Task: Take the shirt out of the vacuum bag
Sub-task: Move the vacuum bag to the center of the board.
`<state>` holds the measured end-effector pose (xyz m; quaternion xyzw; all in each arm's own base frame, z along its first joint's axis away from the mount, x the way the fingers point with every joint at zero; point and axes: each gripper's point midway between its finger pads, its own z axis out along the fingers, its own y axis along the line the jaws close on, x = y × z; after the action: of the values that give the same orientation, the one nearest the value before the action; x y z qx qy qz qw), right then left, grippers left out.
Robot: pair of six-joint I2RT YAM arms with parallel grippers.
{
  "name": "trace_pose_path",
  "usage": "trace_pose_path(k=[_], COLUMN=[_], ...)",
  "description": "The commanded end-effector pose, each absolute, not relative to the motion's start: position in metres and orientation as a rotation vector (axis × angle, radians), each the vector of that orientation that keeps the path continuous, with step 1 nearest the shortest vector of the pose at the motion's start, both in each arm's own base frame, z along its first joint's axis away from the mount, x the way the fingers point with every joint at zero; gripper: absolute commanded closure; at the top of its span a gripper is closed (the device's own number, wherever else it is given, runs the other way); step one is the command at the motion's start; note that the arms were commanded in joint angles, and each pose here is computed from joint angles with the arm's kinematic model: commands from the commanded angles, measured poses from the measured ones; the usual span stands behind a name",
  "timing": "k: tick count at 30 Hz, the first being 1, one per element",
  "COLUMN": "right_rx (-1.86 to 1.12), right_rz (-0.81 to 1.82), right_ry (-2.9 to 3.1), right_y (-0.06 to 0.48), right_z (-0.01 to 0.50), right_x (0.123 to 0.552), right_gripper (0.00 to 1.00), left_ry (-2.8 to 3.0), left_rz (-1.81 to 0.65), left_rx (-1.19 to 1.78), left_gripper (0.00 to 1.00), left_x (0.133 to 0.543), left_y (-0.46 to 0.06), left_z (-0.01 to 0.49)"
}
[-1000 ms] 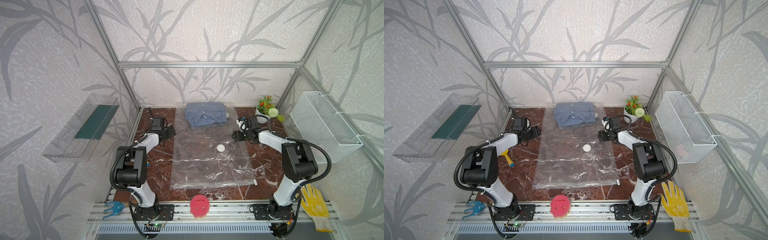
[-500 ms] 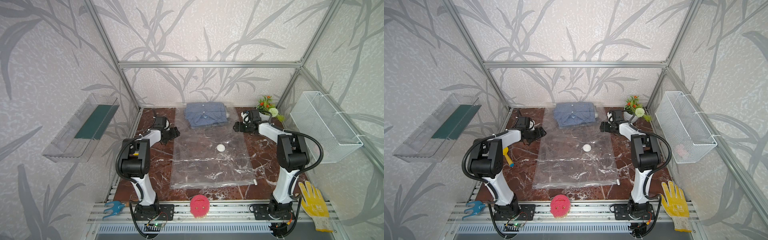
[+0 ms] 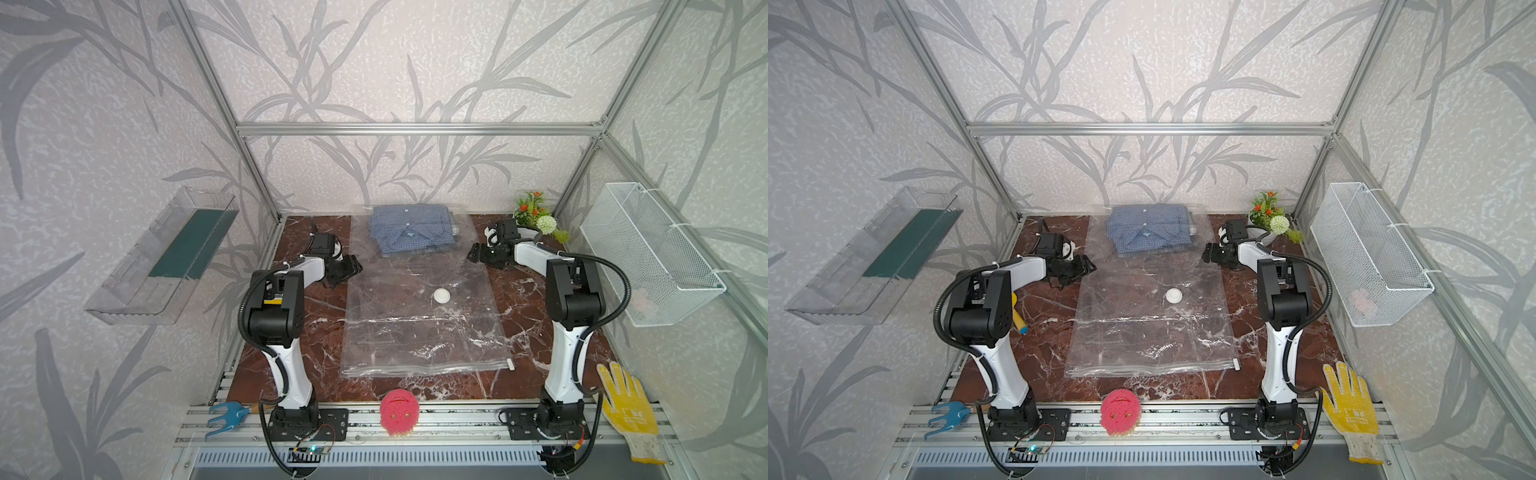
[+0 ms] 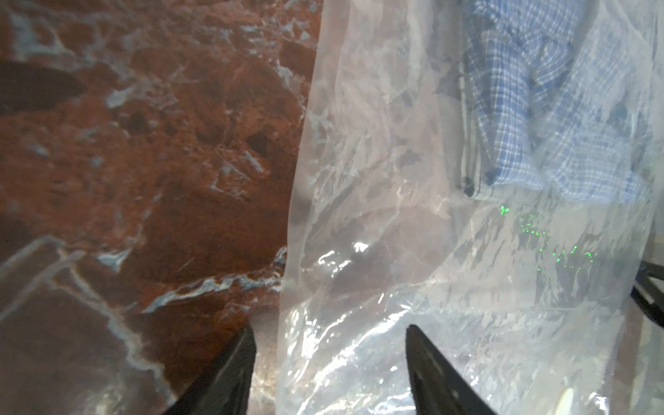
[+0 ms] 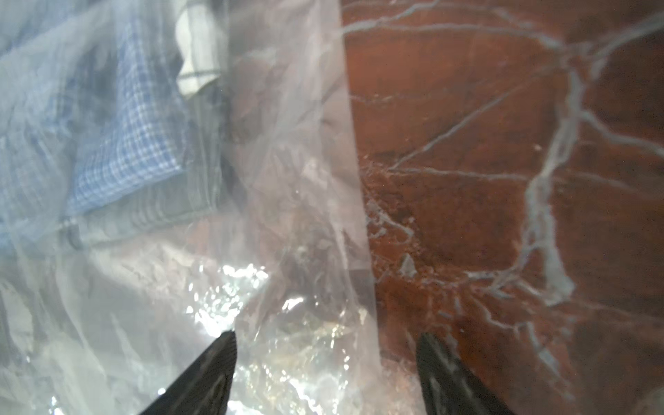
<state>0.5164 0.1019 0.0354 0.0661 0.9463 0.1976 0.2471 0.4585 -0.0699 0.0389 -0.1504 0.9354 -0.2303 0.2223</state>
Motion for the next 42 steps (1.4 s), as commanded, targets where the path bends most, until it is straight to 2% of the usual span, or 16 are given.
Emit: trace_pose_path(k=[1,8,10,11,24,29,32,35,37,39,42], right_rx=[0.167,-0.008,-0.078,-0.104,-0.331,-0.278,-0.192,-0.210,-0.261,-0.284,-0.282], right_rz=[0.641,0.717,0.702,0.698,0.765,0.902,1.020,1.032,0.958,0.854,0.736], right_ry=[2.618,2.634,2.657,2.666,2.668,2.487,2.390,2.341,2.329,2.323,2.325], right_y=[0.120,0.174,0.191,0.198,0.316,0.368,0.384,0.391,0.386,0.369,0.338], right_z=[0.024,0.025,0.025,0.024,0.033,0.053,0.063,0.074,0.091,0.113,0.149], right_x=[0.508,0.509,0.509,0.511,0.546,0.577,0.593,0.595,0.595,0.596,0.596], right_gripper=[0.29,0.59,0.70,0.72,0.74,0.73,0.71,0.67,0.61,0.49,0.38], left_ry=[2.570,2.544,2.515,2.499,2.359,2.335,2.325,2.325,2.325,2.311,2.272], left_rz=[-0.663,-0.579,-0.548,-0.533,-0.280,-0.341,-0.354,-0.384,-0.364,-0.321,-0.296], left_rx=[-0.376,-0.418,-0.484,-0.518,-0.966,-1.002,-0.998,-0.940,-0.877,-0.836,-0.789], left_gripper=[0.48,0.84,0.98,1.00,1.00,1.00,1.00,1.00,0.95,0.83,0.62], left_x=[0.463,0.461,0.456,0.453,0.398,0.400,0.403,0.407,0.408,0.404,0.401], left_y=[-0.076,-0.063,-0.051,-0.045,0.041,0.047,0.047,0.042,0.041,0.042,0.041], left_z=[0.047,0.057,0.059,0.060,0.043,0.043,0.046,0.055,0.070,0.090,0.127])
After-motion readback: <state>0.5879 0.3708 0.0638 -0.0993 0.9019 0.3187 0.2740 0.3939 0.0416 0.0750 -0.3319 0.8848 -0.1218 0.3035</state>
